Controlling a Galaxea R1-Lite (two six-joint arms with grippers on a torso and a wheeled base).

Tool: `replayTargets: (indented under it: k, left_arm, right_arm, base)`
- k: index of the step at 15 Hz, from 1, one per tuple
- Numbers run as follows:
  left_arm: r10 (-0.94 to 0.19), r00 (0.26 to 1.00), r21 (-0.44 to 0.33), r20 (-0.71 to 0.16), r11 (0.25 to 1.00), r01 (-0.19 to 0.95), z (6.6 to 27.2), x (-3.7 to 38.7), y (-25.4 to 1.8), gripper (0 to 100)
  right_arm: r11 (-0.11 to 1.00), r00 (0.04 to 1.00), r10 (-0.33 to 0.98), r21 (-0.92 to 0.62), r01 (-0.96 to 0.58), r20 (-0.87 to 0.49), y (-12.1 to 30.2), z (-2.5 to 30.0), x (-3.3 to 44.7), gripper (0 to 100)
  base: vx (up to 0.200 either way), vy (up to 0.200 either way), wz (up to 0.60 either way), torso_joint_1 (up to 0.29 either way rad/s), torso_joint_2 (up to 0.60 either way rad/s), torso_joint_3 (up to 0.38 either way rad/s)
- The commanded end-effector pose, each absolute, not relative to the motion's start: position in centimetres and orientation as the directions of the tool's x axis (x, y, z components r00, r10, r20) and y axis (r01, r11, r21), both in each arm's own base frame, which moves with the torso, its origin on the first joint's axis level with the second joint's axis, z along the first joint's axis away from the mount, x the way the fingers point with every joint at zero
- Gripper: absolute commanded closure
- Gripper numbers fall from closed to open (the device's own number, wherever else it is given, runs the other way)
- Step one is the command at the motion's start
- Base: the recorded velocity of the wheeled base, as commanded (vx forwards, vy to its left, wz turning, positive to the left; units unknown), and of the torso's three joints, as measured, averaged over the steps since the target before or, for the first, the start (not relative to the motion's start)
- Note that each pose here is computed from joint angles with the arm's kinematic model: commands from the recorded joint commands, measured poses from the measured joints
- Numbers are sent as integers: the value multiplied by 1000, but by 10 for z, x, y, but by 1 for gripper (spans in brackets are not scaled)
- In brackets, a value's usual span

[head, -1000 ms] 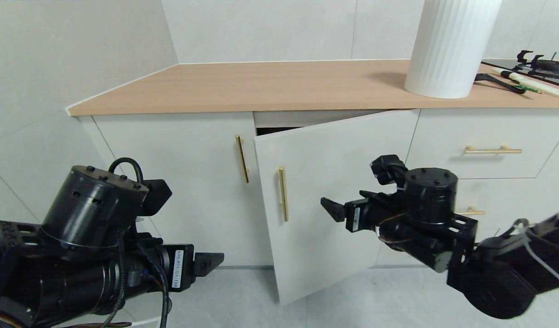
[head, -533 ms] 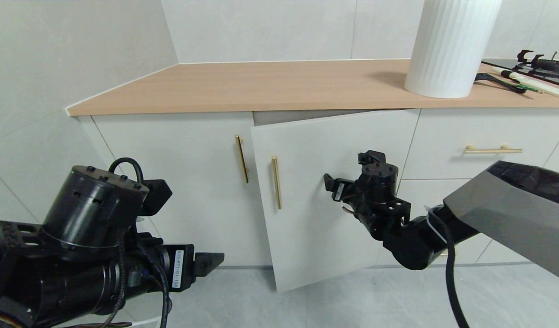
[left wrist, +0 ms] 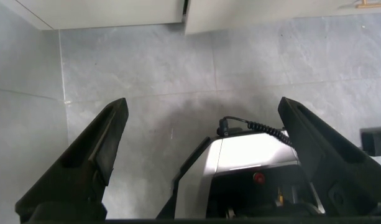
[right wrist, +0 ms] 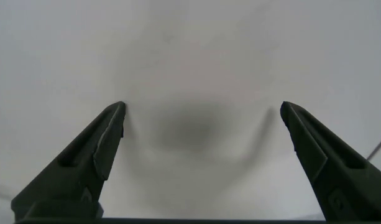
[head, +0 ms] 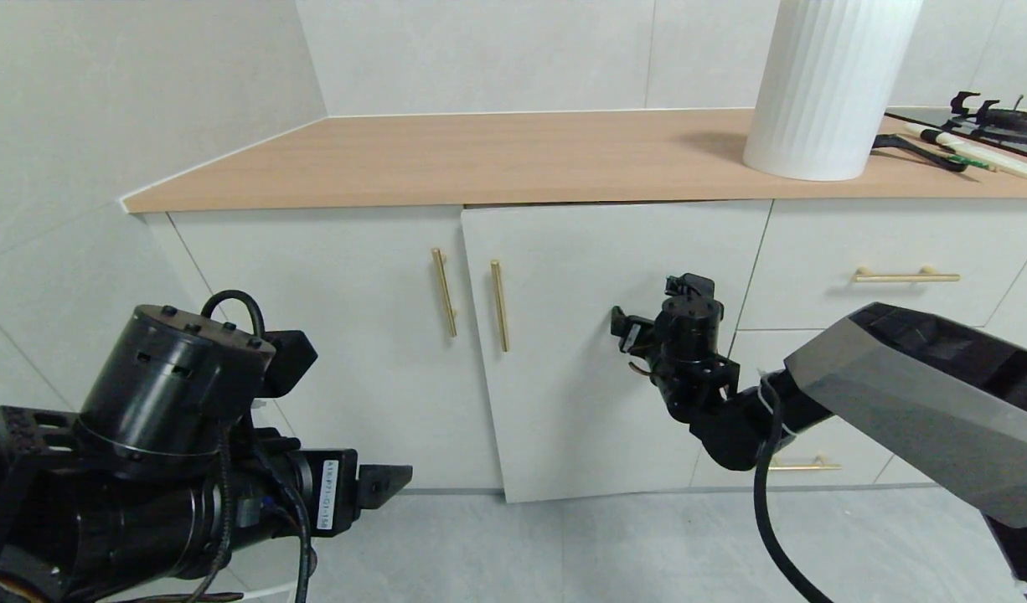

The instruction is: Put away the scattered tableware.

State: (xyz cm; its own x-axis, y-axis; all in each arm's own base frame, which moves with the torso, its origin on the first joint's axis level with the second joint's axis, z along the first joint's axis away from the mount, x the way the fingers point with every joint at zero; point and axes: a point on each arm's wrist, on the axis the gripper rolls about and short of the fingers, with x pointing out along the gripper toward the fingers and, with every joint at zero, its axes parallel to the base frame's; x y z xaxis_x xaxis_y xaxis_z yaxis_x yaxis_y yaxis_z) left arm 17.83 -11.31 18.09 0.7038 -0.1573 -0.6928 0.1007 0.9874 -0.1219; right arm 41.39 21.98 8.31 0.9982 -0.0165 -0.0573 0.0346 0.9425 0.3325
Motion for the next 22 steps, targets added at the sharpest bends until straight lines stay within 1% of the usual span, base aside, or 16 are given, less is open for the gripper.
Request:
replayTargets:
  k: [1,5,9,11,13,14,15,16,18,19,22]
  left_arm:
    - [-156,702,-121,-695,988,100,180,179,-113,0]
    - [-155,702,-120,-696,988,100,180,178,-113,0]
    - [-155,702,-120,-696,988,100,180,178,-113,0]
    - [-155,702,-120,-696,988,100,180,178,-113,0]
    - [-156,702,-121,-695,988,100,180,178,-113,0]
    - [-156,702,-121,-695,988,100,180,178,-113,0]
    - [-158,705,-123,-691,987,100,181,178,-113,0]
    - [-158,706,-124,-690,987,100,182,178,-113,0]
    - [-158,708,-125,-688,987,99,182,177,-112,0]
    - [-160,711,-127,-685,987,100,183,177,-112,0]
    - [-177,759,-161,-626,982,96,200,168,-103,0]
  right_arm:
    - [942,998,-35,333,51,-55,218,78,421,0]
    - [936,996,-85,340,92,-38,211,79,431,0]
    - [935,995,-92,339,101,-41,207,79,431,0]
    - [942,998,-15,333,34,-60,213,95,402,0]
    - [944,982,142,314,-97,-124,209,103,366,0]
    - [943,977,164,313,-115,-135,207,104,362,0]
    - [912,916,337,319,-260,-218,194,113,330,0]
    - [898,893,382,325,-297,-239,189,120,321,0]
    - [896,886,392,324,-304,-250,183,135,311,0]
    - [893,892,390,328,-306,-229,179,146,307,0]
    - [909,942,310,330,-254,-127,145,188,277,0]
  base:
    - [0,0,0,0,0,0]
    - [0,0,0,0,0,0]
    - [0,0,0,0,0,0]
    - [0,0,0,0,0,0]
    - [0,0,0,0,0,0]
    - [0,0,0,0,0,0]
    - [0,0,0,0,0,0]
    - [0,0,0,0,0,0]
    - [0,0,0,0,0,0]
    - [0,0,0,0,0,0]
    - [0,0,0,0,0,0]
